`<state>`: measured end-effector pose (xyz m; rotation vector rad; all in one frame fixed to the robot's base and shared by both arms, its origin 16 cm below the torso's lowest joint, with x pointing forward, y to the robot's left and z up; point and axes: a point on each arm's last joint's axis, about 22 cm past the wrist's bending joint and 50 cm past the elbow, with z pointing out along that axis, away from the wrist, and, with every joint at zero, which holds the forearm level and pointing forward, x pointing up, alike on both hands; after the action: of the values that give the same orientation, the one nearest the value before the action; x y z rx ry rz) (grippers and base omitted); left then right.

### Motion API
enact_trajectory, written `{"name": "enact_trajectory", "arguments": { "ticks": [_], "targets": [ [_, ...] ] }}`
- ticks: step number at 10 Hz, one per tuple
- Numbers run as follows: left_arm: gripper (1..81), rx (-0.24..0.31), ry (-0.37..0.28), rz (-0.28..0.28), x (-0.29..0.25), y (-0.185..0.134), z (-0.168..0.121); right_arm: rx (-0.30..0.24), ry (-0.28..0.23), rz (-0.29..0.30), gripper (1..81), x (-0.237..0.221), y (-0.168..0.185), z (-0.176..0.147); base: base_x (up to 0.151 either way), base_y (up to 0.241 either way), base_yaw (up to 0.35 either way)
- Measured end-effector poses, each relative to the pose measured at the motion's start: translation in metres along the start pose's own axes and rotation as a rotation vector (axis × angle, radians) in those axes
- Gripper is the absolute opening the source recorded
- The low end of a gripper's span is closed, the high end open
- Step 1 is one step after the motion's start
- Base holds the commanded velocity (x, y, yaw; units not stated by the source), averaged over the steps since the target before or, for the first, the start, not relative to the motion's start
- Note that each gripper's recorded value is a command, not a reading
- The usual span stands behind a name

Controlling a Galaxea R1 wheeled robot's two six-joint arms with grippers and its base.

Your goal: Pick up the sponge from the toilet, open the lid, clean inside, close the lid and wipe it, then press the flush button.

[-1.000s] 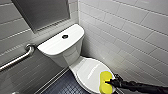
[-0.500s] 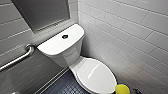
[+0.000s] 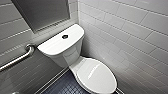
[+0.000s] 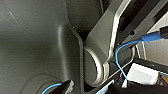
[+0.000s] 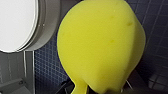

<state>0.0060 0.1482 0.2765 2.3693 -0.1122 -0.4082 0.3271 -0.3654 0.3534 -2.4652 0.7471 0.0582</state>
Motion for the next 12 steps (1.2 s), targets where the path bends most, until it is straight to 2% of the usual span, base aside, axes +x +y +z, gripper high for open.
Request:
{"name": "enact_trajectory", "arguments": {
  "ticks": [2,3,5,9,11,12],
  "targets": [
    [81.1,0.0,0.001,0.001,0.0,0.0,0.0,0.041,-0.05,-0.043,1.0,-0.011,-0.03,-0.001,0.0,0.0,0.0],
    [81.1,0.0,0.001,0.001,0.0,0.0,0.0,0.068,-0.063,-0.087,1.0,-0.003,-0.053,0.001,0.0,0.0,0.0],
    [81.1,-0.001,0.001,0.001,0.0,0.0,0.0,0.1,-0.05,-0.194,1.0,0.04,-0.1,-0.001,0.0,0.0,0.0],
    [81.1,-0.001,0.001,0.001,0.0,0.001,0.0,0.091,-0.057,-0.411,1.0,0.119,-0.201,-0.003,0.0,0.0,0.0],
    [81.1,0.0,0.003,0.0,0.0,0.0,0.0,0.079,-0.106,-0.49,1.0,0.126,-0.244,0.014,0.0,0.0,0.0],
    [81.1,0.004,0.011,-0.01,-0.002,0.0,-0.001,0.08,-0.151,-0.523,1.0,0.12,-0.264,0.034,0.0,0.0,0.0]
  ]
}}
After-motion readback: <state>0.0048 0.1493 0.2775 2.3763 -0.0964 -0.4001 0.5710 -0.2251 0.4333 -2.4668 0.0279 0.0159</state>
